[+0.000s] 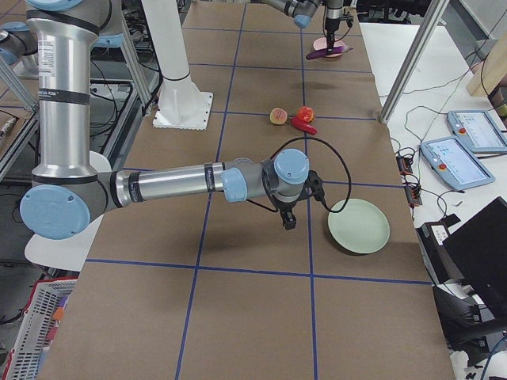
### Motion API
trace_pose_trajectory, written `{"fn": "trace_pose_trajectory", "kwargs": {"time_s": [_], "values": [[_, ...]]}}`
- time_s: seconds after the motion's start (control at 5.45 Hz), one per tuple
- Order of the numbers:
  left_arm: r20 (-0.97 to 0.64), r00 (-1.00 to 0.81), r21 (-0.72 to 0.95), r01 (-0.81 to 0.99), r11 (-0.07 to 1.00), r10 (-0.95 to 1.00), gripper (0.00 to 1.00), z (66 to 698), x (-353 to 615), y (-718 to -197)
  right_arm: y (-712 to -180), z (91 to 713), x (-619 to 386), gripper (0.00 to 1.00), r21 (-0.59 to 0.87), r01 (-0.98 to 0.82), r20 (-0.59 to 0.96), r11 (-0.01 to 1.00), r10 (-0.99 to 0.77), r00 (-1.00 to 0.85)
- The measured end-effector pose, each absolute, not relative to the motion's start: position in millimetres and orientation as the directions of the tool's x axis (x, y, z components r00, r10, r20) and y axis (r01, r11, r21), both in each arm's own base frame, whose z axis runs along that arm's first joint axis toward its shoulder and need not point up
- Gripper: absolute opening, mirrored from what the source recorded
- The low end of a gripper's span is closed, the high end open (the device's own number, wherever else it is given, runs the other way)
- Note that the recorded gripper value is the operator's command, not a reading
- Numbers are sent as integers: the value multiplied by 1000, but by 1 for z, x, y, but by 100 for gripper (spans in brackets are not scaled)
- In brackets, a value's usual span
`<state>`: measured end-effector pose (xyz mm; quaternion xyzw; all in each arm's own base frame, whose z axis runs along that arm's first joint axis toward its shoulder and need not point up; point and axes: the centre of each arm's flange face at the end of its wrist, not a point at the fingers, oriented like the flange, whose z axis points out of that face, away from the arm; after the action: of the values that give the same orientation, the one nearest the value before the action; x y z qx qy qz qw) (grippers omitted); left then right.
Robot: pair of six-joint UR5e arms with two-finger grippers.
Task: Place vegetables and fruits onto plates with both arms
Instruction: 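Carry the eggplant with the left gripper onto the pink plate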
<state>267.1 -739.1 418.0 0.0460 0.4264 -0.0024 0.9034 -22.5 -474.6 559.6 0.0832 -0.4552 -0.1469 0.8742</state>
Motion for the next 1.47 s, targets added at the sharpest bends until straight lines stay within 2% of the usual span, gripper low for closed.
{"fn": "trace_pose_trajectory", "kwargs": {"time_s": [0.55, 0.73, 0.92, 1.47], "values": [[-626, 780, 50, 24, 998, 13, 0, 545, 200, -766, -473, 556, -29, 100, 281, 185, 806, 942, -337, 488], [-591, 807, 28, 32, 999, -9, 26, 561, 199, -771, -472, 556, -31, 100, 280, 187, 808, 942, -336, 483], [-566, 824, 16, 41, 999, -25, 99, 568, 199, -778, -473, 556, -34, 100, 269, 185, 812, 945, -326, 483], [-600, 798, 6, 71, 997, -53, 100, 550, 197, -783, -494, 516, -76, 100, 160, 142, 848, 977, -209, 487]]}}
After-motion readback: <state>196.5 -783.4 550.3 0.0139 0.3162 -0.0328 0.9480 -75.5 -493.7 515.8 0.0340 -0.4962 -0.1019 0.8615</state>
